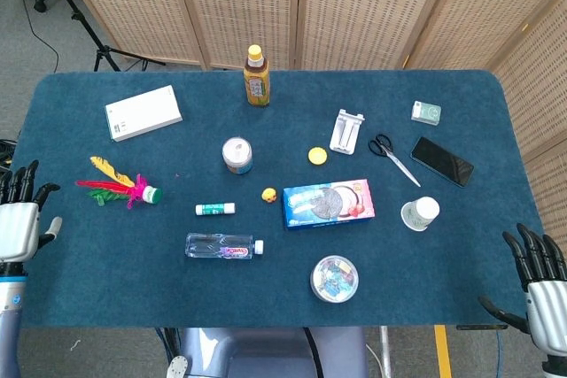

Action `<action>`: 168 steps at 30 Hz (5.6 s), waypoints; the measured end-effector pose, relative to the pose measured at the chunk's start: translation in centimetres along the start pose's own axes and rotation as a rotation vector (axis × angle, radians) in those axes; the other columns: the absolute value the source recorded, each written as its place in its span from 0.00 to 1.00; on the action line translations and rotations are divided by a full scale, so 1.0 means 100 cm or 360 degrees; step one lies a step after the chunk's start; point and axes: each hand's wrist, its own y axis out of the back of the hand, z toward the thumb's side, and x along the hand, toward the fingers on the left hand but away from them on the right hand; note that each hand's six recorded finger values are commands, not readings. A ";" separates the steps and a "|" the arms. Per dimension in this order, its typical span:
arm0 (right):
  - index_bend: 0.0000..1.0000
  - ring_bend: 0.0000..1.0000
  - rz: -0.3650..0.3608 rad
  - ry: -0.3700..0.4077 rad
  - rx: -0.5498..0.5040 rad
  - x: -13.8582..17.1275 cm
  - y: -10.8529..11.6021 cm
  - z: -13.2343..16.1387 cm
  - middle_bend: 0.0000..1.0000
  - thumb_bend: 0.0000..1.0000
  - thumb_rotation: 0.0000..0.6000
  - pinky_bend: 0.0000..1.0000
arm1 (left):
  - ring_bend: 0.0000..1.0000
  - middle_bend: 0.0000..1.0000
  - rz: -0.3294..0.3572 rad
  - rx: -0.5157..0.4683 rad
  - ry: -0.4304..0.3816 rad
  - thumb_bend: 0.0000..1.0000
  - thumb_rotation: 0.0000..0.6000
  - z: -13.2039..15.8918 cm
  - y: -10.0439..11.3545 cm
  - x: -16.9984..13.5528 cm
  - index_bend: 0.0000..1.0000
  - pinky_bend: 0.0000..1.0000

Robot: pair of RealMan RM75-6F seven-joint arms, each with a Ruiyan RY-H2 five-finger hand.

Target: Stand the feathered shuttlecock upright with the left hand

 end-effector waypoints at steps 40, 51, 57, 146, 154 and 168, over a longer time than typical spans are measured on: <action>0.00 0.00 0.0000 -0.0083 0.0009 -0.011 -0.006 -0.015 0.00 0.00 1.00 0.00 | 0.00 0.00 -0.0205 0.0245 0.0151 0.32 1.00 -0.001 -0.068 0.083 0.48 0.00; 0.00 0.00 -0.0004 -0.0095 0.0014 -0.011 -0.006 -0.017 0.00 0.00 1.00 0.00 | 0.00 0.00 -0.0229 0.0254 0.0166 0.33 1.00 0.002 -0.080 0.093 0.51 0.00; 0.00 0.00 -0.0004 -0.0103 0.0021 -0.012 -0.006 -0.018 0.00 0.00 1.00 0.00 | 0.00 0.00 -0.0235 0.0241 0.0162 0.34 1.00 0.006 -0.083 0.098 0.52 0.00; 0.00 0.00 -0.0083 -0.0147 -0.0058 -0.010 0.012 -0.031 0.00 0.00 1.00 0.00 | 0.00 0.00 0.0235 0.0196 -0.0159 0.44 1.00 0.122 0.000 0.134 0.64 0.00; 0.00 0.00 -0.0102 -0.0136 -0.0063 -0.011 0.011 -0.031 0.00 0.00 1.00 0.00 | 0.00 0.00 0.0290 0.0195 -0.0185 0.42 1.00 0.122 -0.001 0.135 0.64 0.00; 0.00 0.00 -0.0105 -0.0152 -0.0064 -0.015 0.008 -0.034 0.00 0.00 1.00 0.00 | 0.00 0.00 0.0313 0.0185 -0.0208 0.38 1.00 0.131 -0.005 0.142 0.57 0.00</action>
